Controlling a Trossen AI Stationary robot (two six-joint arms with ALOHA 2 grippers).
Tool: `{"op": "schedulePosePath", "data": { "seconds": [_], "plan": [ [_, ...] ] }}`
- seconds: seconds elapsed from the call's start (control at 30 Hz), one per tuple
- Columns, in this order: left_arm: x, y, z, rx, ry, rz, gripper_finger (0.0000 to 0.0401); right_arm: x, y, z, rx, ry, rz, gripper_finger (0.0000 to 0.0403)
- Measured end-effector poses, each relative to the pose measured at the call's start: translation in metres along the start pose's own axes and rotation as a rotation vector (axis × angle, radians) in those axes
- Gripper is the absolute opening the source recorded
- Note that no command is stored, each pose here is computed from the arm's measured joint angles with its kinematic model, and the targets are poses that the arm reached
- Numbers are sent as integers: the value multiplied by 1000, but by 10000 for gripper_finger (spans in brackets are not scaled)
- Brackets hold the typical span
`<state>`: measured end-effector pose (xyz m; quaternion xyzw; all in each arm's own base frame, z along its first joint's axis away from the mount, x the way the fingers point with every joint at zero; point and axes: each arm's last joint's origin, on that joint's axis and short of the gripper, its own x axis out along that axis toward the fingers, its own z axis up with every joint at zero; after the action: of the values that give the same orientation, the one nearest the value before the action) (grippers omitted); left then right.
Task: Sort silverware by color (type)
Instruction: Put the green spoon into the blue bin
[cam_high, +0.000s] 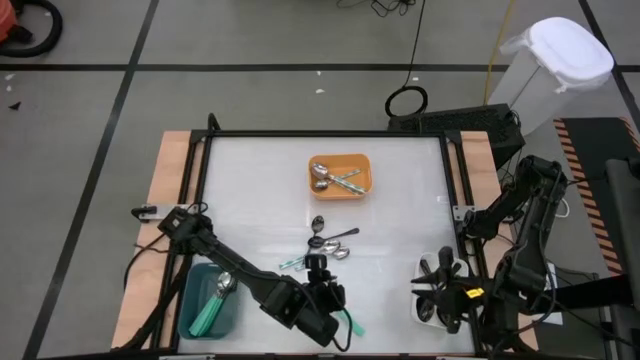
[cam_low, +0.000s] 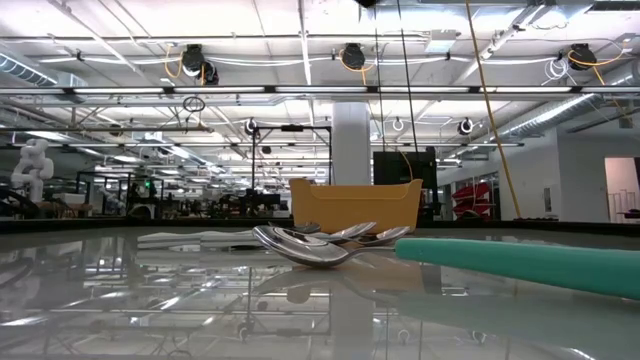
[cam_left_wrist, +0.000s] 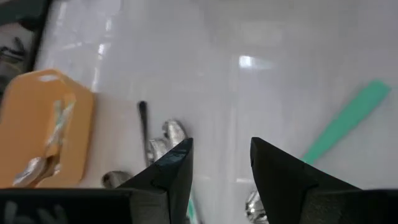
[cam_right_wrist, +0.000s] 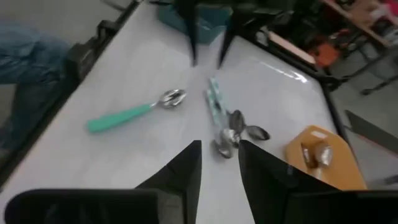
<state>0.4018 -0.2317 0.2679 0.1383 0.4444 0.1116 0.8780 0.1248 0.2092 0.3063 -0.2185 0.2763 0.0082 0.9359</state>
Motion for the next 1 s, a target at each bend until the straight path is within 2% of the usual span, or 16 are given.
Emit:
{"op": "schedulePosePath", "data": {
  "seconds": [0.1, 0.37, 0.63, 1.0],
  "plan": [
    [10, -6, -3, 51, 34, -32, 161, 3, 0, -4, -26, -15, -47, 100],
    [51, -35, -11, 174, 110, -296, 161, 11, 3, -17, -53, 16, -66, 100],
    [63, -47, -17, 276, 114, -337, 161, 12, 3, -18, -61, 20, -68, 100],
    [73, -44, -17, 295, 124, -330, 161, 13, 4, -17, -46, 12, -64, 100]
  ]
}}
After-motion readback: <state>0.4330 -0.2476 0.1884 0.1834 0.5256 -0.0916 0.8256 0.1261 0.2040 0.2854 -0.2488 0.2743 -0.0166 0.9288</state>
